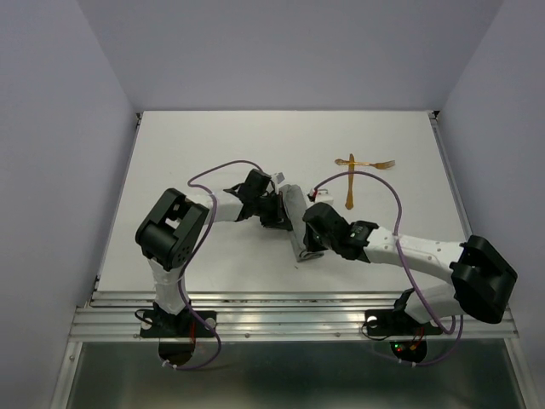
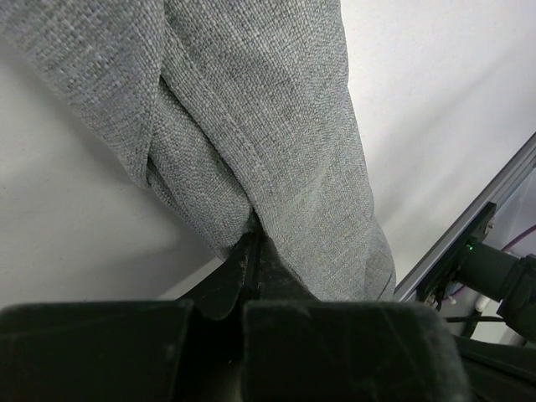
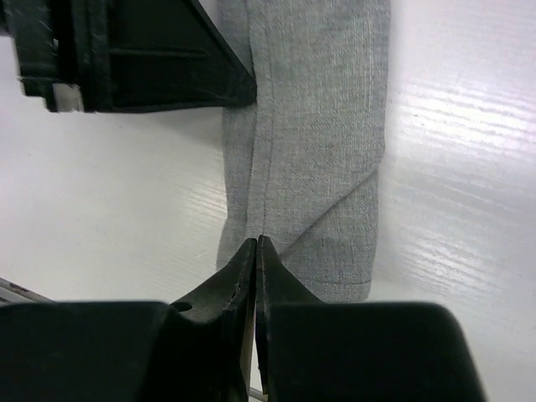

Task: Fold the napkin into a case and place the utensils inside
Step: Smooth out the smaller rectangle-folded napkin at the center of the board.

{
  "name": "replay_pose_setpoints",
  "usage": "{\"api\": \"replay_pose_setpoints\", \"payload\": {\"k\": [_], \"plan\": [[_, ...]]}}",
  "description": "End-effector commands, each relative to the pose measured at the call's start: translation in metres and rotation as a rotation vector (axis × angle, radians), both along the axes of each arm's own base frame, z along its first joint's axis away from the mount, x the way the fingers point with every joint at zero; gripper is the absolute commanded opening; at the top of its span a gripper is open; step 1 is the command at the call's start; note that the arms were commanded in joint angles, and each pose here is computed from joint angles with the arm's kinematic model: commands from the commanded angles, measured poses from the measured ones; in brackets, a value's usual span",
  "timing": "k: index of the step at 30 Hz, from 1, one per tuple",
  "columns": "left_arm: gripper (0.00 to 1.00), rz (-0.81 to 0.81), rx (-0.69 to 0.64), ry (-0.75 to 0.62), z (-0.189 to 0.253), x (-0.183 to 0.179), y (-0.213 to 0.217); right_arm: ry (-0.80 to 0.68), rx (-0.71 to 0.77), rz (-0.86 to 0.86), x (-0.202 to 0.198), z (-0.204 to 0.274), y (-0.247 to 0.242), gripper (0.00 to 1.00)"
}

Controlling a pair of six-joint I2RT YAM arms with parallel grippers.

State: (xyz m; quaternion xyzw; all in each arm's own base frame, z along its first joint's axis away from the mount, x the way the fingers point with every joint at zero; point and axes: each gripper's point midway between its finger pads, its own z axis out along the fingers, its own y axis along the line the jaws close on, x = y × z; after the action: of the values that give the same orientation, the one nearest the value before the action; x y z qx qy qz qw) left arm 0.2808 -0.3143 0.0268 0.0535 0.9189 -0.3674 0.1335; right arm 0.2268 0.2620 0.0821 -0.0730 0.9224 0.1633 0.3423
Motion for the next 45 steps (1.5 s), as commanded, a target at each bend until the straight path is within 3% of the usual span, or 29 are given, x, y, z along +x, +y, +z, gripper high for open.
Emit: {"api": "replay_pose_setpoints", "payload": {"k": [1,7,16,27,37,45], "plan": [[0.00,0.005,0.027,-0.030,-0.004,0.009,0.005,0.037,0.015,0.018,-0.009,-0.011,0.005,0.04],[0.00,0.007,0.024,-0.030,-0.004,0.009,0.005,0.076,0.038,0.125,-0.016,-0.024,0.024,0.04],[0.00,0.000,-0.035,-0.030,0.016,0.010,-0.002,0.179,-0.064,0.097,-0.031,-0.082,0.005,0.02],[0.00,0.033,-0.059,-0.110,0.061,0.018,0.004,0.153,-0.074,0.083,-0.027,-0.077,0.001,0.01],[0.00,0.081,-0.042,-0.151,0.063,0.042,-0.003,0.133,-0.065,0.079,-0.023,-0.067,0.004,0.01],[0.00,0.107,0.033,-0.152,0.037,0.058,-0.001,0.135,-0.056,0.087,-0.022,-0.065,0.007,0.01]]}}
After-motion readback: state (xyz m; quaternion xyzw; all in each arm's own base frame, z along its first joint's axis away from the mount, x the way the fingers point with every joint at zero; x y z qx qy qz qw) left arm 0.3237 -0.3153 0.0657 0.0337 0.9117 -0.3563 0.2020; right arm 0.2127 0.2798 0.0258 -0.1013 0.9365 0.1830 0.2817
